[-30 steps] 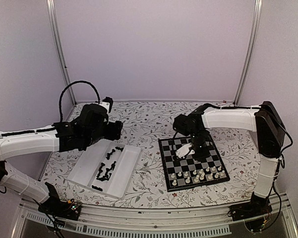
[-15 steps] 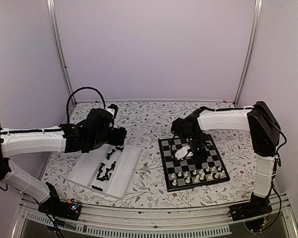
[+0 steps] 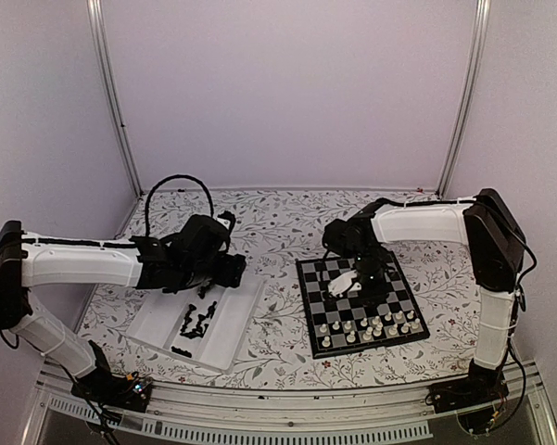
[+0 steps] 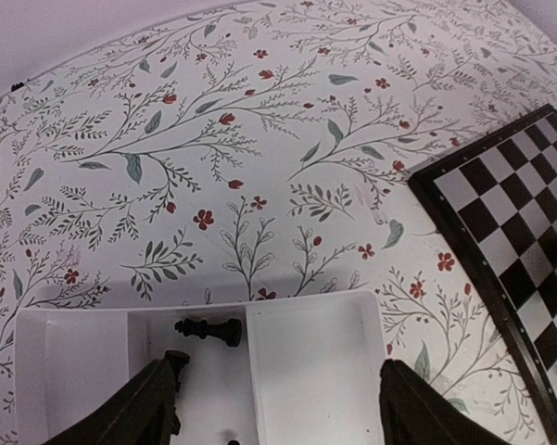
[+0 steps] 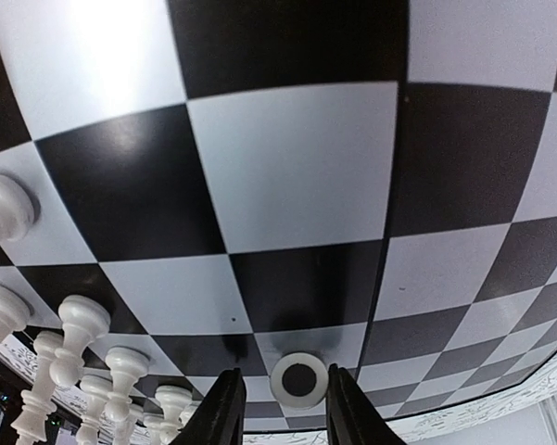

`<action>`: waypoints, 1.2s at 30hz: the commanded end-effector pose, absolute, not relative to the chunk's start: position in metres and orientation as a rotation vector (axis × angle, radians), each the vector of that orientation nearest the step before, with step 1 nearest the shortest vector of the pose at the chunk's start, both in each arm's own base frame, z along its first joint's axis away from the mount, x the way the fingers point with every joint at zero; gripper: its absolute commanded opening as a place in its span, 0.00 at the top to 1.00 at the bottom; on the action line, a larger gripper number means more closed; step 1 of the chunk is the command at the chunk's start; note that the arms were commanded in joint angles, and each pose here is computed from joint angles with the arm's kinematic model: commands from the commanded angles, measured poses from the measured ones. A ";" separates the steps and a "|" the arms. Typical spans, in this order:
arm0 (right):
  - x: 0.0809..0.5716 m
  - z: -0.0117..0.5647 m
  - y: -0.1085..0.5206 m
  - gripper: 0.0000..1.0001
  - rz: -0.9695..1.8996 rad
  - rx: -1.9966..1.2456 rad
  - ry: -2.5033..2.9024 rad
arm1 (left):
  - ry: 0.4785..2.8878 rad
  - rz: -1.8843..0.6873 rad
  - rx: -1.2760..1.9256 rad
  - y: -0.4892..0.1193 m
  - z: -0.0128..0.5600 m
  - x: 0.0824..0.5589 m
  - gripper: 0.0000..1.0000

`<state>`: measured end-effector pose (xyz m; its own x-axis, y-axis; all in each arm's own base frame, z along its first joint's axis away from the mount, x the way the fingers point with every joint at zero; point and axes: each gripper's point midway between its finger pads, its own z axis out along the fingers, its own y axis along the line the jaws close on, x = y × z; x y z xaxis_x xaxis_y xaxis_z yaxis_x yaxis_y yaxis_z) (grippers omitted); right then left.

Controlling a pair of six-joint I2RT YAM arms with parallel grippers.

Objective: Set up the chess pieces on the board
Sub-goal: Place the chess piece on the chessboard, then pick up the chess piece from the chessboard.

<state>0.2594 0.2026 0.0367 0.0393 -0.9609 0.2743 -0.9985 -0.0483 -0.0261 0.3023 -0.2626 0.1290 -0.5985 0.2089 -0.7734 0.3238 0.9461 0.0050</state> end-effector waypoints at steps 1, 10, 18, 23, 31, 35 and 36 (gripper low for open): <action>0.261 0.045 0.197 0.67 0.261 2.095 -2.138 | 2.218 -0.195 0.390 -0.274 0.137 0.301 0.22; 0.269 0.043 0.190 0.65 0.059 2.057 -2.322 | 2.227 -0.200 0.411 -0.282 0.135 0.298 0.22; 0.263 0.036 0.198 0.64 -0.149 2.071 -2.416 | 2.237 -0.198 0.434 -0.292 0.136 0.298 0.22; 0.258 0.033 0.205 0.62 -0.243 2.090 -2.437 | 2.242 -0.194 0.443 -0.295 0.136 0.298 0.23; 0.258 0.024 0.206 0.65 -0.286 2.070 -2.453 | 2.254 -0.202 0.459 -0.303 0.132 0.297 0.22; 0.263 0.029 0.210 0.65 -0.304 2.085 -2.478 | 2.257 -0.210 0.468 -0.307 0.130 0.296 0.23; 0.264 0.032 0.211 0.65 -0.307 2.098 -2.482 | 2.258 -0.213 0.471 -0.308 0.130 0.296 0.23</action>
